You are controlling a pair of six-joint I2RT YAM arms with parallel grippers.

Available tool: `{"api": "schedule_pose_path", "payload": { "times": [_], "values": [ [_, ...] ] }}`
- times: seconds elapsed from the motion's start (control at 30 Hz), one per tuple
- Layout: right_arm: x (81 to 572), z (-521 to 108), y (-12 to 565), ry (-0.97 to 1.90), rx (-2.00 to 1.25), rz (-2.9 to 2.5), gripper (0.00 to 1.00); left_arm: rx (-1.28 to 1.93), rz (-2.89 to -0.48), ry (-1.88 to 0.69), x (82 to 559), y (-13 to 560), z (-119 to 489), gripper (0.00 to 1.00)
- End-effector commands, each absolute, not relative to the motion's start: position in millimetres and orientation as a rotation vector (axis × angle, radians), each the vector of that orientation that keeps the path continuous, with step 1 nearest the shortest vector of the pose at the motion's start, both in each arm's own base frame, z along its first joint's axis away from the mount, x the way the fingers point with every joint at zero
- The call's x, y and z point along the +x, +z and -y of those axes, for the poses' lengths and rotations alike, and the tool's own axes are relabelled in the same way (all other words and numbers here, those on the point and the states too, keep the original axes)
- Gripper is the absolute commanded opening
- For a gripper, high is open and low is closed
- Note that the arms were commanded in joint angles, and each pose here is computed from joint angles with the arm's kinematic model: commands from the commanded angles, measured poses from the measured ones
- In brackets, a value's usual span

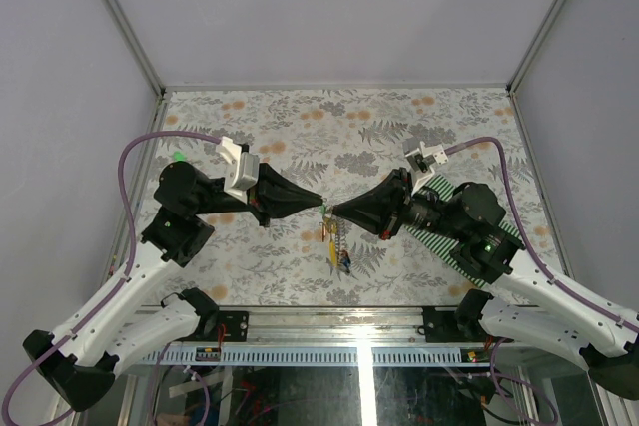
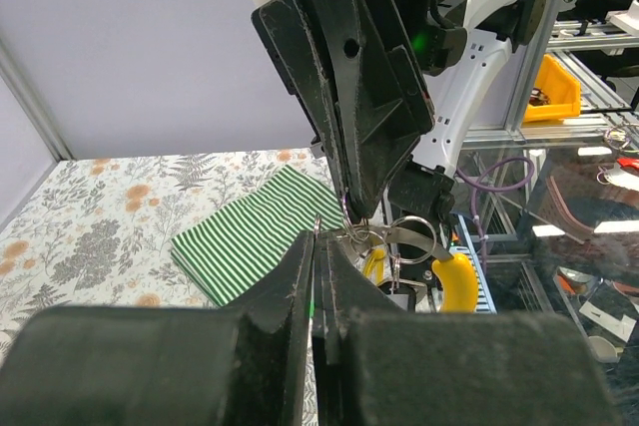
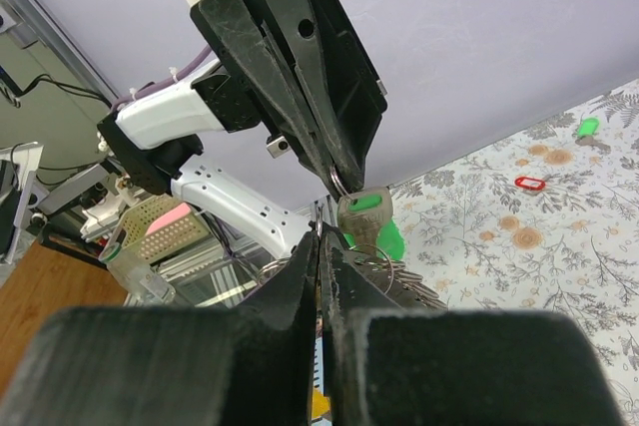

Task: Put the keys on the keyring
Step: Insert the key onto the keyring.

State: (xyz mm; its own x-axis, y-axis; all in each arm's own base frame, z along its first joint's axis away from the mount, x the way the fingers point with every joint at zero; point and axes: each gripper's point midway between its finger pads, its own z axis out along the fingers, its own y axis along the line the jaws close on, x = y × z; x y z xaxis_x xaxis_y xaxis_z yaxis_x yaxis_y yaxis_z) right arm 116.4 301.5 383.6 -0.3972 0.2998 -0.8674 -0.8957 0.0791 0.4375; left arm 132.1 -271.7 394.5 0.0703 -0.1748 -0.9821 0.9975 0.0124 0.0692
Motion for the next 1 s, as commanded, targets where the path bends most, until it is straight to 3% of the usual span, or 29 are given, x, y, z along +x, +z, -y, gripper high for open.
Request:
{"api": "schedule_pose_path", "payload": {
  "times": [0.0,0.97],
  "values": [
    [110.4,-292.1,433.1,1.546,-0.618,-1.183,0.00,1.134,-0.960,-1.243,124.1,403.0,272.5,0.00],
    [124.9,-287.7,428.9,1.514,-0.510,-1.237,0.00,1.153,-0.949,-1.250,120.3,402.4,273.4,0.00]
  ]
}}
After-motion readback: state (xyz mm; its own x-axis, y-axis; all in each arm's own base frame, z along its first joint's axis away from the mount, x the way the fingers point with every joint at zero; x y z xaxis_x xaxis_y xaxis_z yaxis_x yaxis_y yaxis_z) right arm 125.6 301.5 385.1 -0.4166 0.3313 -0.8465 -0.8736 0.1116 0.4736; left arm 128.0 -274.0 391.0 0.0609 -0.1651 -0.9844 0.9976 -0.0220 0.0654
